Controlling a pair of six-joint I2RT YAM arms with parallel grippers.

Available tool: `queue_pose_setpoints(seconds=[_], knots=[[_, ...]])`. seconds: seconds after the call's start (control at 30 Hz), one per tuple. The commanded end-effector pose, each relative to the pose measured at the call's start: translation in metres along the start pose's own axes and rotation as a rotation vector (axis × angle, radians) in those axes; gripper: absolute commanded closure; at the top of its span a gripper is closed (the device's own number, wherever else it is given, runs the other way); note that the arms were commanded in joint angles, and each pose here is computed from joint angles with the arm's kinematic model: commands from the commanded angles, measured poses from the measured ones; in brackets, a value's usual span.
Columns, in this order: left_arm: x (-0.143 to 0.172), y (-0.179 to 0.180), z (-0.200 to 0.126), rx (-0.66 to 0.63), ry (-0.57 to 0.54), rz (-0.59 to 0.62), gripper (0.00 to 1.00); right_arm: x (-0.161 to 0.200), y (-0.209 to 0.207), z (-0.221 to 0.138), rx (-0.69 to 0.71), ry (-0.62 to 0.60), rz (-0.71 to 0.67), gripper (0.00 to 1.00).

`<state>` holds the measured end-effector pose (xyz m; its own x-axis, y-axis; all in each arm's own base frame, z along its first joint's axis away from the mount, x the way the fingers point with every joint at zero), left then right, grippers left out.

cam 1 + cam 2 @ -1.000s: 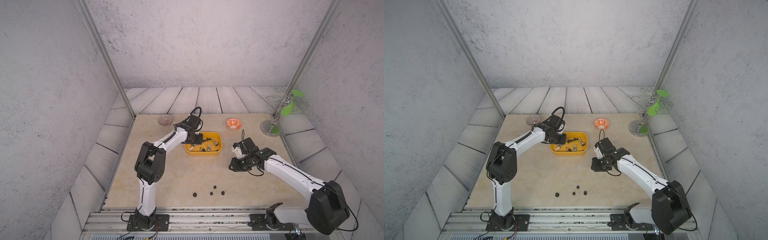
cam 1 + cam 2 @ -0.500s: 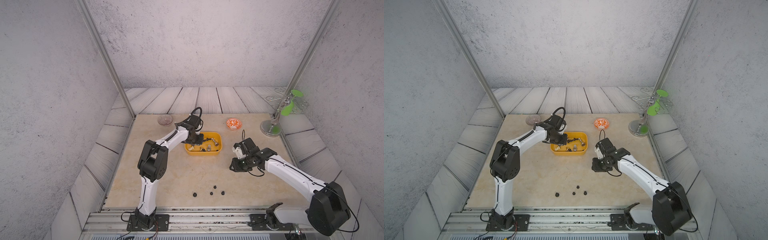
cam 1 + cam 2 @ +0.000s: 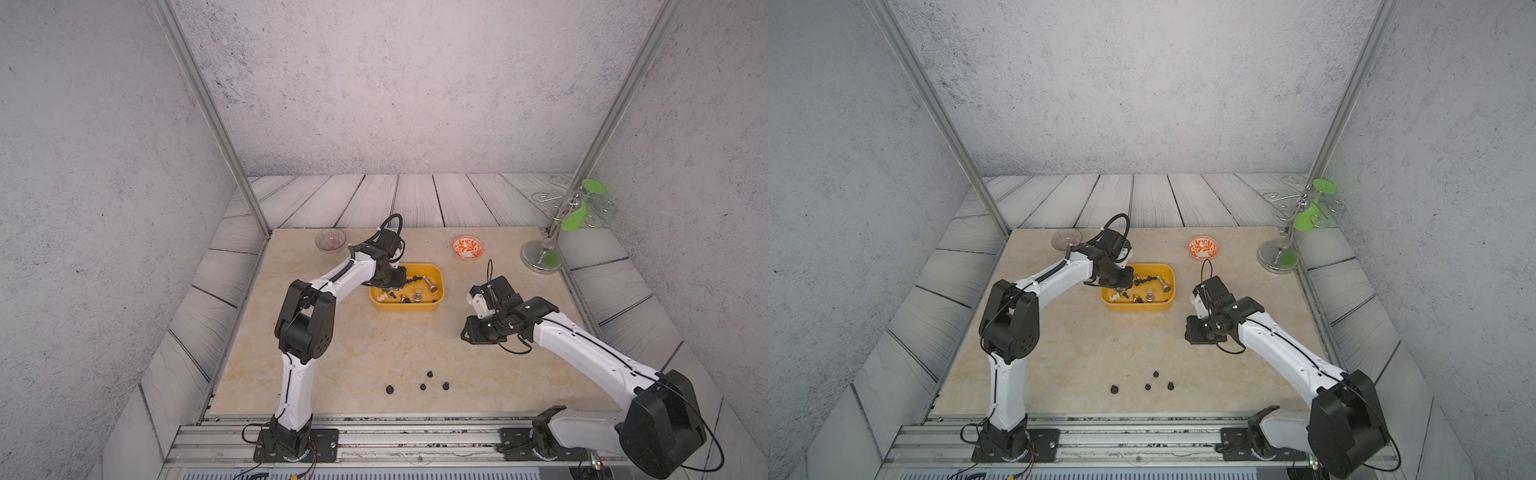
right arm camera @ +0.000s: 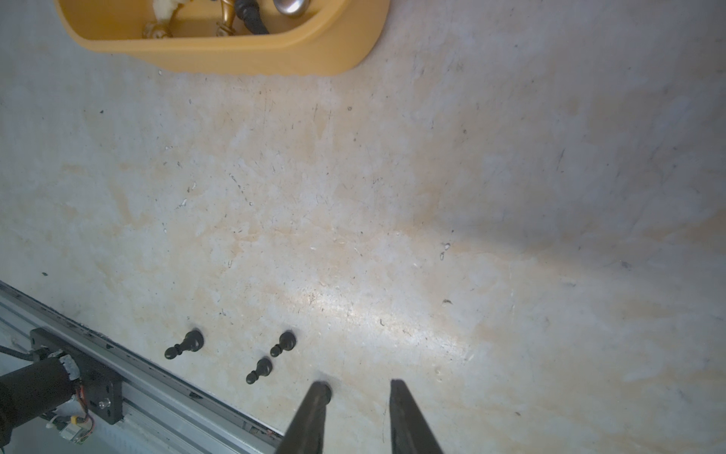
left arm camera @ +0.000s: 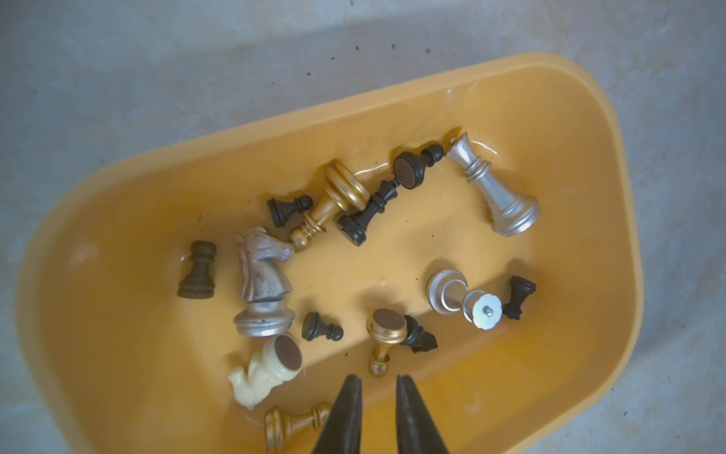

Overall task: Put the chess pieces into the storage box
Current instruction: Place the chess piece in the storage box, then pick up the chess piece at the center of the board.

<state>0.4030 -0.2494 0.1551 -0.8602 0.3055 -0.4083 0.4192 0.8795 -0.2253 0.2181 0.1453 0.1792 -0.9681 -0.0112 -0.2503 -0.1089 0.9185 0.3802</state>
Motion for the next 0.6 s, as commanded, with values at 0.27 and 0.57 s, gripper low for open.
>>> queue_pose_setpoints(seconds=[0.27,0.57], knots=[[-0.002,-0.005,-0.055,0.026,-0.112,0.011,0.79,0.007,-0.005,-0.010,0.036,-0.003,-0.006,0.70],[0.022,-0.002,-0.065,0.035,-0.110,-0.038,0.79,0.013,-0.003,-0.014,0.028,0.009,-0.015,0.70]])
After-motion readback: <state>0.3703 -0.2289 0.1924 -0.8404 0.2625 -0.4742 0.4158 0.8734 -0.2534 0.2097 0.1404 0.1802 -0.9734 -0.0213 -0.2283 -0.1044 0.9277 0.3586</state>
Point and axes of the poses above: each gripper's point midway between its finger pads, its own z axis out along the fingers, its own y axis along the line the jaws close on, x = y × z, the point moved 7 cm from there along -z, back along the fingers, and after that the axes turned 5 degrees about z, right-handed, at the moved point
